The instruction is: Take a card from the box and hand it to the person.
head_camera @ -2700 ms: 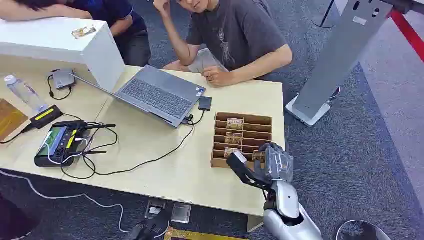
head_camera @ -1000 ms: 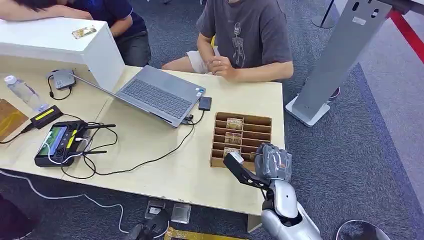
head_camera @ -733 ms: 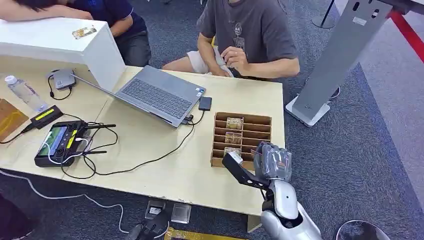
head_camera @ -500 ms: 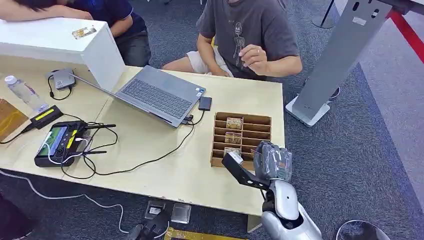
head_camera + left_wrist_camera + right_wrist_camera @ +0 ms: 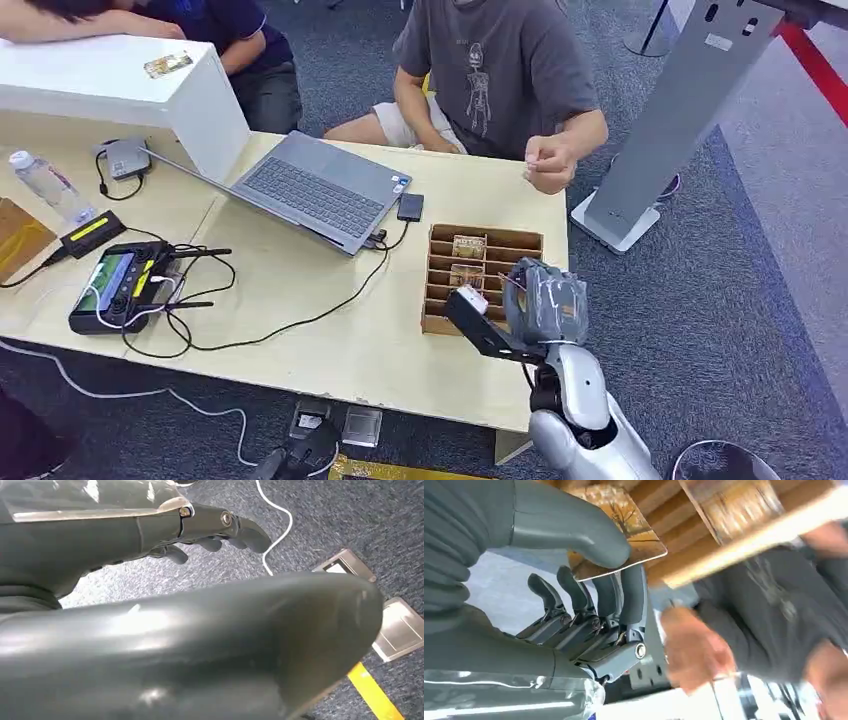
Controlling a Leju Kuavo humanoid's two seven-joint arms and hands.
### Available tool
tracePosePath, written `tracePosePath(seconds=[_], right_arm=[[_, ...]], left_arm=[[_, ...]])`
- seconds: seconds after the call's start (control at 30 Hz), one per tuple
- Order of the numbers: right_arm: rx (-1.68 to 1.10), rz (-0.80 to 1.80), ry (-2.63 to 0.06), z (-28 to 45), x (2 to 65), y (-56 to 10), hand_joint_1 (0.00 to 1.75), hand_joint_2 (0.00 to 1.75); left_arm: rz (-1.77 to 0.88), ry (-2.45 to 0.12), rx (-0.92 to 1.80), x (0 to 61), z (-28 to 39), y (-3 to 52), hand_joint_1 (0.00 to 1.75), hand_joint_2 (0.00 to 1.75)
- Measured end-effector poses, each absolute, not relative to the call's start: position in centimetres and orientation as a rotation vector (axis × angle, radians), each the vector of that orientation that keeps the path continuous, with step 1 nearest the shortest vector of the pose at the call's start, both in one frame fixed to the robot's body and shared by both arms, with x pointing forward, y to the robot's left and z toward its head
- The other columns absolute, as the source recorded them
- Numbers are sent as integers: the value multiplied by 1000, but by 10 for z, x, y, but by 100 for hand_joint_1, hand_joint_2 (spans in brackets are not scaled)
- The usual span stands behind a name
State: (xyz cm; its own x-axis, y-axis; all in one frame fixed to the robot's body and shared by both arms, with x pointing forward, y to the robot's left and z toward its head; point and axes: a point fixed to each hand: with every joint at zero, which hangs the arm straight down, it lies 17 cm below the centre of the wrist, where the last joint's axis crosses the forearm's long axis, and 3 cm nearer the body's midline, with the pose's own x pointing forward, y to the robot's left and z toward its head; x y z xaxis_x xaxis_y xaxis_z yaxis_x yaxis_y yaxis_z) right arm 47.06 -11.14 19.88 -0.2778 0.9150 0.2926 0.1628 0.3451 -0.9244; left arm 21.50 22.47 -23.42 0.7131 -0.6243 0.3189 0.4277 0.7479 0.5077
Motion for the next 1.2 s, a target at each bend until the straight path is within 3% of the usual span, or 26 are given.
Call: tracePosePath(seconds=[0.47, 0.6, 0.77, 1.0, 1.2], right_arm=[[-1088, 876, -1997, 332, 465, -111, 147, 175], [-1111, 848, -2077, 362, 470, -108, 154, 175], [-1112, 845, -2083, 364, 470, -108, 154, 175], [-1171, 923, -2027, 355, 532, -108, 159, 175], [-1183, 971, -1946, 327, 553, -111, 152, 175]], left_arm=[[-594, -504, 431, 212, -235, 227, 0, 0], [-606, -510, 432, 214, -234, 226, 0, 0], [-607, -511, 432, 214, -234, 226, 0, 0], [-639, -542, 421, 226, -228, 214, 0, 0], [-643, -548, 420, 228, -227, 212, 0, 0]])
